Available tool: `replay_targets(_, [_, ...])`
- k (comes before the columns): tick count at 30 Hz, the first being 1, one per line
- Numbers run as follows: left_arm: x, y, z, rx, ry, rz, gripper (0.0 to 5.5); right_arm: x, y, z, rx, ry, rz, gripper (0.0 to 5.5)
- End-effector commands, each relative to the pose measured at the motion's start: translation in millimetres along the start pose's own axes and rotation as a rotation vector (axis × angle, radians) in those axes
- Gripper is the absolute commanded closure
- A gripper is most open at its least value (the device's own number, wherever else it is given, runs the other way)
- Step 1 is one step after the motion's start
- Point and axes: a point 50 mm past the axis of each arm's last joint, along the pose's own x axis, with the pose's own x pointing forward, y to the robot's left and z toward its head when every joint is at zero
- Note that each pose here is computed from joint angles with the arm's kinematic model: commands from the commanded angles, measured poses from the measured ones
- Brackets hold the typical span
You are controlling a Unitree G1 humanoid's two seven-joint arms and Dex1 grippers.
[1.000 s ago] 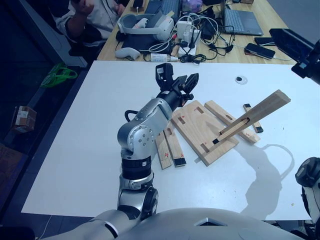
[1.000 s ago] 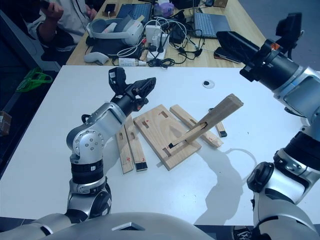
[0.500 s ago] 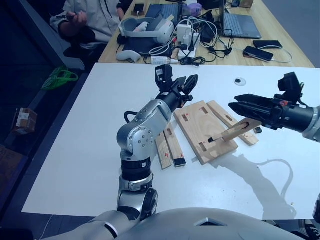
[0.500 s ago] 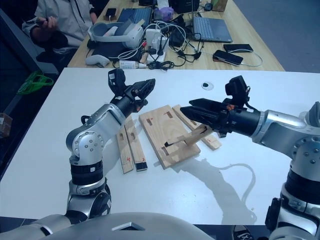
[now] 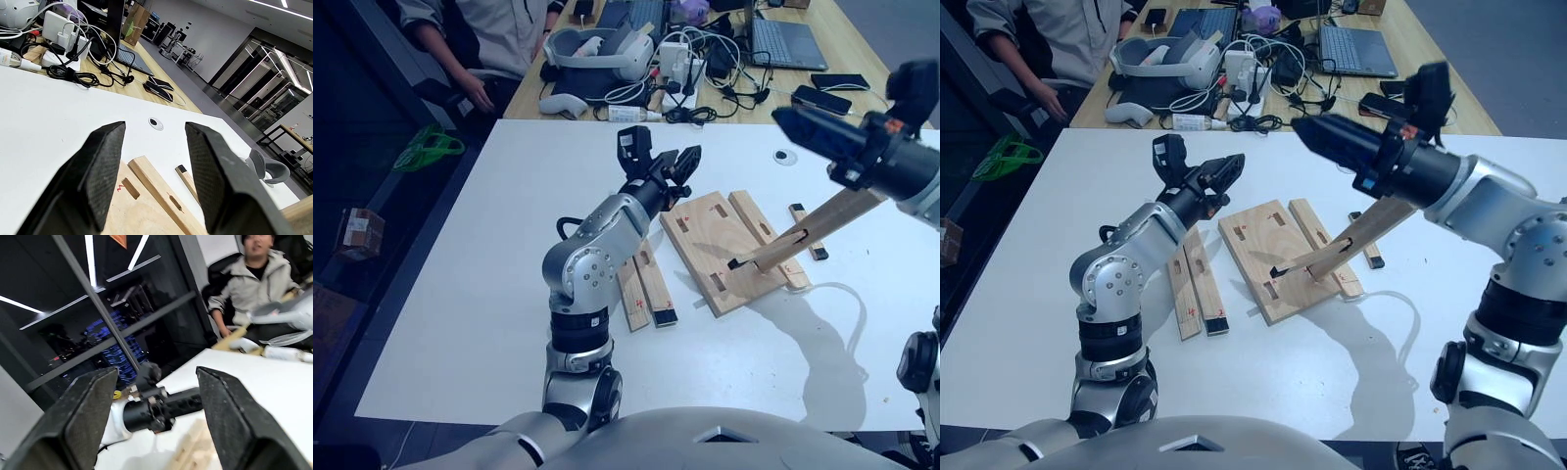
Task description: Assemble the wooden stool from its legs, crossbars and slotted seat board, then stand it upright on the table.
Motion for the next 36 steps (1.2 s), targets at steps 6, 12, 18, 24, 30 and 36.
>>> replay_targets(6, [-5, 6, 2, 0.019, 0.006, 0.028, 3.24, -27, 47, -53, 0.048, 0.342, 0.124, 2.51])
replay_targets(12, [-8, 10, 3, 0.025, 0.01, 0.043, 3.24, -62, 54, -94, 0.137, 0.691, 0.122, 2.51])
replay_targets(18, [-9, 15, 8, 0.037, 0.011, 0.06, 3.24, -100, 25, -126, -0.087, 1.103, 0.076, 2.51])
replay_targets(24, [-9, 16, 12, 0.052, 0.016, 0.057, 3.24, -128, -5, -142, -0.295, 1.332, 0.025, 2.51])
replay_targets(30, [-4, 15, 19, 0.07, 0.003, 0.048, 3.24, -141, -36, -155, -0.2, 1.203, -0.188, 2.51])
replay_targets(36, [-8, 22, 19, 0.099, 0.028, 0.071, 3.24, -120, -60, -154, -0.163, 1.045, -0.287, 2.51])
